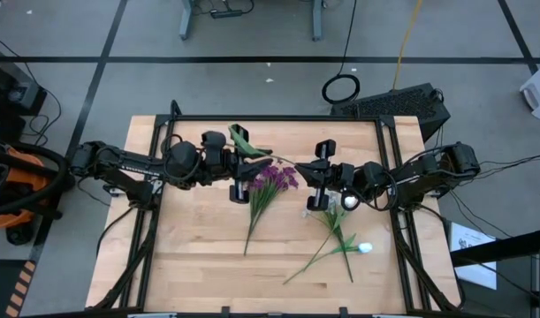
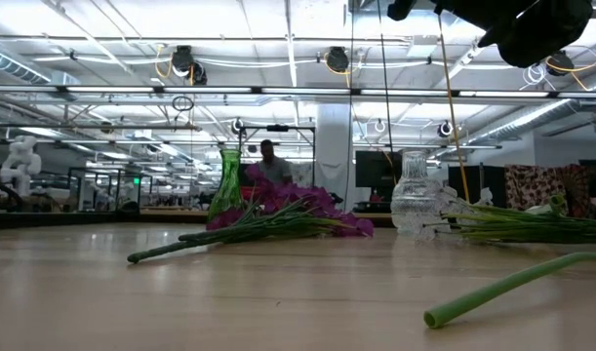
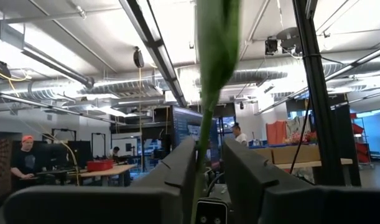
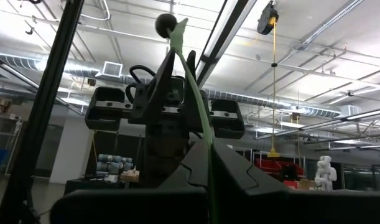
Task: Sort flowers into vase by color
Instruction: Put the black flower into the green vase
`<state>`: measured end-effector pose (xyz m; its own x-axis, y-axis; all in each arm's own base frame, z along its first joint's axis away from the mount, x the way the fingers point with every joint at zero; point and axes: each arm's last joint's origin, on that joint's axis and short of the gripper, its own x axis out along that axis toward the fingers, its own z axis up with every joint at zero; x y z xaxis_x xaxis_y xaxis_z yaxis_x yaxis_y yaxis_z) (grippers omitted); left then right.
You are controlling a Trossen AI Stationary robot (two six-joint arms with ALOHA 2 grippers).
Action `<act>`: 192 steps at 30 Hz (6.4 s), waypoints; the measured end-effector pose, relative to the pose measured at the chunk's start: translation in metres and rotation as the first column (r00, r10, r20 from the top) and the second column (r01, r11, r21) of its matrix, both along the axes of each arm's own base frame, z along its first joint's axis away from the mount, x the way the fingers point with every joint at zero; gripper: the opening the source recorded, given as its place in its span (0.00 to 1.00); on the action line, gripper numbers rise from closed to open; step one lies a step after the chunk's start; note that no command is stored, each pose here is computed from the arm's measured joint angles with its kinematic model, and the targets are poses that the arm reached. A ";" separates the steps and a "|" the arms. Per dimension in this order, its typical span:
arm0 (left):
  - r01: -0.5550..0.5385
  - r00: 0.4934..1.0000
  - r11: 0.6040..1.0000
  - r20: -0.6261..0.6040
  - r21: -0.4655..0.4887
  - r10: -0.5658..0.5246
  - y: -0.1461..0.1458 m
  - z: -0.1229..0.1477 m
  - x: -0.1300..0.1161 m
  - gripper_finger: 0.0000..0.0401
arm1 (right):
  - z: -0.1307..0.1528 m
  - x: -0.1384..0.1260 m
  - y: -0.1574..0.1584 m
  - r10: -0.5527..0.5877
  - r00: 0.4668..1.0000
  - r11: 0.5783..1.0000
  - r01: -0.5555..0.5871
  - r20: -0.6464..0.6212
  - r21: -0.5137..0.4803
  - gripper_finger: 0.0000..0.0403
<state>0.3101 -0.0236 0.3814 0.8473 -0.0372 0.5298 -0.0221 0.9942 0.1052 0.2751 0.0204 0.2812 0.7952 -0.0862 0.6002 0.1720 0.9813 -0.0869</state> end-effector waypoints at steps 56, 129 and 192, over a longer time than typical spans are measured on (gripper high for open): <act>-0.050 0.998 0.999 -0.030 0.022 0.051 0.010 0.012 -0.015 0.02 | -0.002 0.002 -0.002 -0.033 0.999 0.997 0.036 -0.043 0.071 0.25; -0.512 0.821 0.827 -0.416 -0.233 0.391 0.074 -0.095 -0.138 0.03 | -0.068 0.014 0.004 0.049 0.746 0.941 0.189 -0.664 0.282 0.47; -0.526 0.812 0.815 -0.430 -0.245 0.394 0.088 -0.163 -0.127 0.03 | -0.065 0.021 -0.015 -0.027 0.812 0.937 0.224 -0.583 0.269 0.47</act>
